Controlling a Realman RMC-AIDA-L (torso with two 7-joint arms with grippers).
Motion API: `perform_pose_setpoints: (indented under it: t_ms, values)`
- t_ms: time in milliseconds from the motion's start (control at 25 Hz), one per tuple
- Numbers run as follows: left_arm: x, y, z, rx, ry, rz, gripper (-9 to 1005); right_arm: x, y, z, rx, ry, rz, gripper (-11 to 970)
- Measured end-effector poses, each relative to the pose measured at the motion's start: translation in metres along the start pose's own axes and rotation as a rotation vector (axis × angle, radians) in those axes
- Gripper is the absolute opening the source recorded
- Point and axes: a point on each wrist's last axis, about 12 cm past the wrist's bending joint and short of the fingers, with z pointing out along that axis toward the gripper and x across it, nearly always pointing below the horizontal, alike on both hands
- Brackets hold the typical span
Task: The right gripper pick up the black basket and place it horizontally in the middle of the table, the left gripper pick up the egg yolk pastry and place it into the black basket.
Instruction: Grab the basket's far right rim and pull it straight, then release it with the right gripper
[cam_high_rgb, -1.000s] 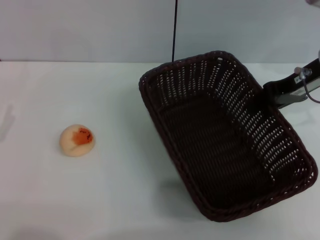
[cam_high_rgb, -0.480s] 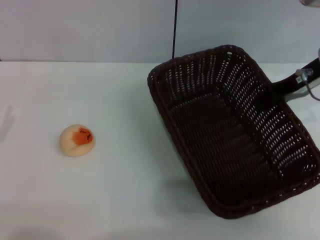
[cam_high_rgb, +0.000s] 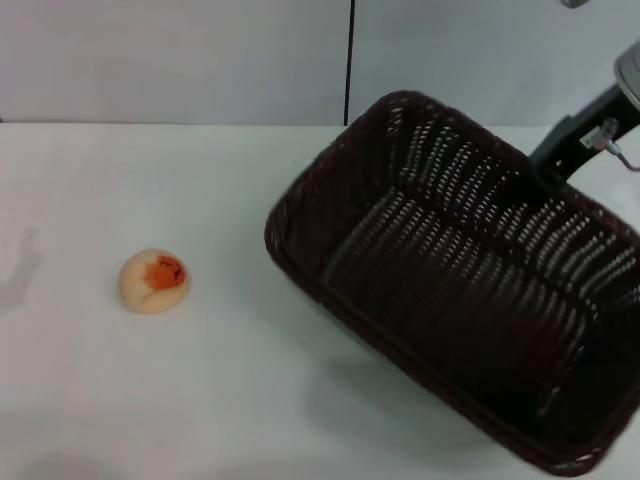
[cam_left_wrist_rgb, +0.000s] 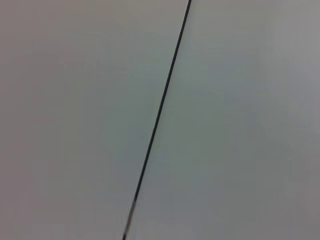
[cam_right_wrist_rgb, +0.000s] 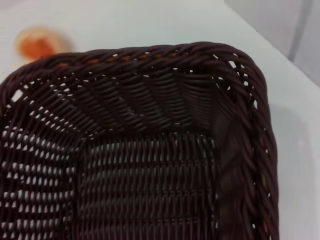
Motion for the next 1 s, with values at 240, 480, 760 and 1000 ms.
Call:
perform_pose_setpoints:
  t_ms: [240,480,760,1000]
  values:
    - [0.007,-0.017,-0.014,-0.006,-0.017,-0.016,861,-0.026,0.01,-0.009,0.067,0.055,-0.285,149]
    - [0.009,-0.023,-0.02,-0.008,-0.024,-0.03,859,-0.046,0.016,-0.012,0.084,0.061,-0.472,162]
    - [0.009,-0.022,-0.016,-0.002,-0.022,-0.021,852,-0.062,0.031,0.013,0.109,0.029,-0.563,177]
    - [0.009,-0.018,-0.007,0.005,-0.009,-0.002,847,-0.064,0.036,0.024,0.114,0.026,-0.595,190]
